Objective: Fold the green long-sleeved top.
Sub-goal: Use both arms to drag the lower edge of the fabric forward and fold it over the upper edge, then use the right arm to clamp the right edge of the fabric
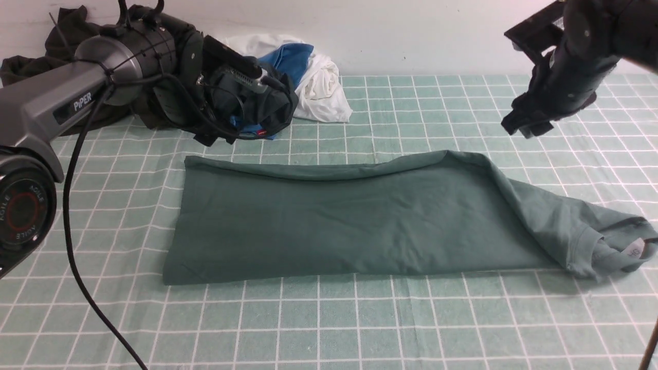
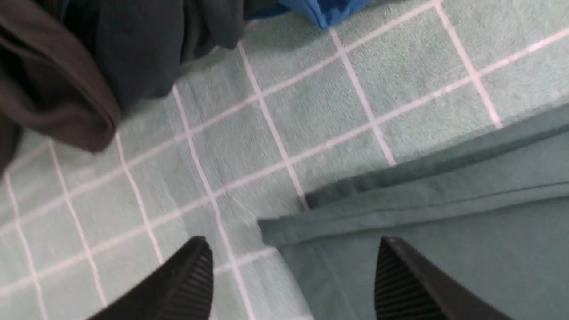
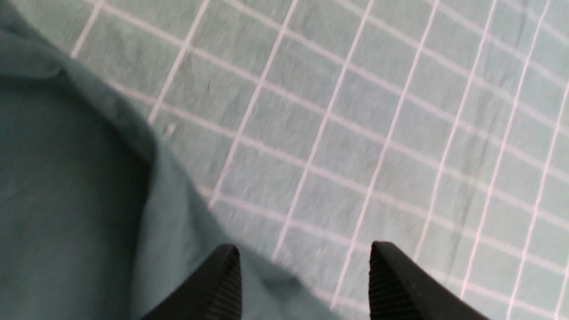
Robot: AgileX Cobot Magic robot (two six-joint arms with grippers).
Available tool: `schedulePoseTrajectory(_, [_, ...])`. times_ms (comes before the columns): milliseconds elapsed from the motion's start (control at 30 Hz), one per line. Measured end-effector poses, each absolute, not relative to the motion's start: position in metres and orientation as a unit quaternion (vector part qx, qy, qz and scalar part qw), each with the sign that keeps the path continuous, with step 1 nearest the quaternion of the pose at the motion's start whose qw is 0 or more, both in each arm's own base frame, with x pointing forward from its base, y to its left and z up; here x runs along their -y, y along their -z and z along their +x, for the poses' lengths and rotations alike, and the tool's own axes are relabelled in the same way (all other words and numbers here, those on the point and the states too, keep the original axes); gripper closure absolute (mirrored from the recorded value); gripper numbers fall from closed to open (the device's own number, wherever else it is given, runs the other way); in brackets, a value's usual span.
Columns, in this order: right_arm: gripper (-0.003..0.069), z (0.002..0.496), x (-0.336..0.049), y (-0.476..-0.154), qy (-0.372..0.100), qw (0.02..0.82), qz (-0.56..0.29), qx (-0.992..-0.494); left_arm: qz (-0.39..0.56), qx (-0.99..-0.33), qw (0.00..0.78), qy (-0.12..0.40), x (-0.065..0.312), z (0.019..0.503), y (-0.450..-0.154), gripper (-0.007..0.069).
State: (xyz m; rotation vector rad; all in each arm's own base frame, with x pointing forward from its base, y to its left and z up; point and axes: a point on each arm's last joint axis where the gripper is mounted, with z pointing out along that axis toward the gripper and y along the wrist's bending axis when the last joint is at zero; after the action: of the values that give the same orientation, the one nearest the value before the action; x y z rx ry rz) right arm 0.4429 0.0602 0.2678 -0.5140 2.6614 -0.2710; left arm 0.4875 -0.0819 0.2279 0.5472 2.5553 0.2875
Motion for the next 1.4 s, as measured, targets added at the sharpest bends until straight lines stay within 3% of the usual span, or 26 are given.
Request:
schedulePoseTrajectory(100, [0.0289, 0.427, -0.074, -0.258, 0.006, 0.149, -0.182, -0.972, 0.189, -0.951, 0.227, -0.094, 0.091, 0.480, -0.230, 0.0180])
schedulePoseTrajectory(133, [0.0289, 0.427, -0.075, -0.257, 0.006, 0.147, -0.185, -0.972, 0.190, -0.951, 0.225, -0.093, 0.092, 0.480, -0.229, 0.0188])
schedulePoseTrajectory(167, [0.0296, 0.418, -0.087, -0.243, -0.044, 0.118, -0.194, -0.973, 0.198, -0.953, 0.213, -0.089, 0.101, 0.475, -0.229, 0.0231])
schedulePoseTrajectory(233, [0.0306, 0.408, -0.096, -0.228, -0.061, 0.089, -0.203, -0.973, 0.205, -0.952, 0.209, -0.086, 0.109, 0.473, -0.228, 0.0291])
schedulePoseTrajectory(300, [0.0323, 0.395, -0.100, -0.205, -0.056, 0.047, -0.214, -0.974, 0.212, -0.952, 0.205, -0.080, 0.117, 0.470, -0.228, 0.0399])
schedulePoseTrajectory(333, [0.0324, 0.394, -0.100, -0.203, -0.054, 0.044, -0.214, -0.974, 0.212, -0.952, 0.205, -0.080, 0.117, 0.470, -0.228, 0.0399])
schedulePoseTrajectory(367, [0.0332, 0.388, -0.097, -0.192, -0.038, 0.029, -0.216, -0.975, 0.212, -0.953, 0.201, -0.079, 0.118, 0.469, -0.227, 0.0466])
schedulePoseTrajectory(400, [0.0336, 0.384, -0.090, -0.181, -0.011, 0.019, -0.213, -0.977, 0.213, -0.954, 0.197, -0.079, 0.117, 0.469, -0.227, 0.0531])
schedulePoseTrajectory(533, [0.0342, 0.391, -0.053, -0.175, 0.085, 0.035, -0.178, -0.980, 0.223, -0.955, 0.178, -0.081, 0.116, 0.466, -0.226, 0.0617])
schedulePoseTrajectory(667, [0.0342, 0.413, -0.005, -0.191, 0.160, 0.106, -0.094, -0.977, 0.226, -0.958, 0.161, -0.078, 0.116, 0.463, -0.225, 0.0629])
schedulePoseTrajectory(900, [0.0342, 0.433, 0.057, -0.238, 0.191, 0.174, 0.002, -0.966, 0.240, -0.960, 0.128, -0.070, 0.118, 0.456, -0.224, 0.0629])
schedulePoseTrajectory(1100, [0.0342, 0.416, 0.073, -0.252, 0.127, 0.153, 0.035, -0.979, 0.240, -0.963, 0.108, -0.058, 0.117, 0.442, -0.233, 0.0629])
schedulePoseTrajectory(1167, [0.0342, 0.402, 0.078, -0.245, 0.091, 0.138, 0.049, -0.985, 0.242, -0.964, 0.097, -0.054, 0.114, 0.426, -0.235, 0.0629])
schedulePoseTrajectory(1400, [0.0305, 0.377, 0.107, -0.203, 0.062, 0.119, 0.098, -0.986, 0.248, -0.963, 0.095, -0.050, 0.101, 0.389, -0.214, 0.0629])
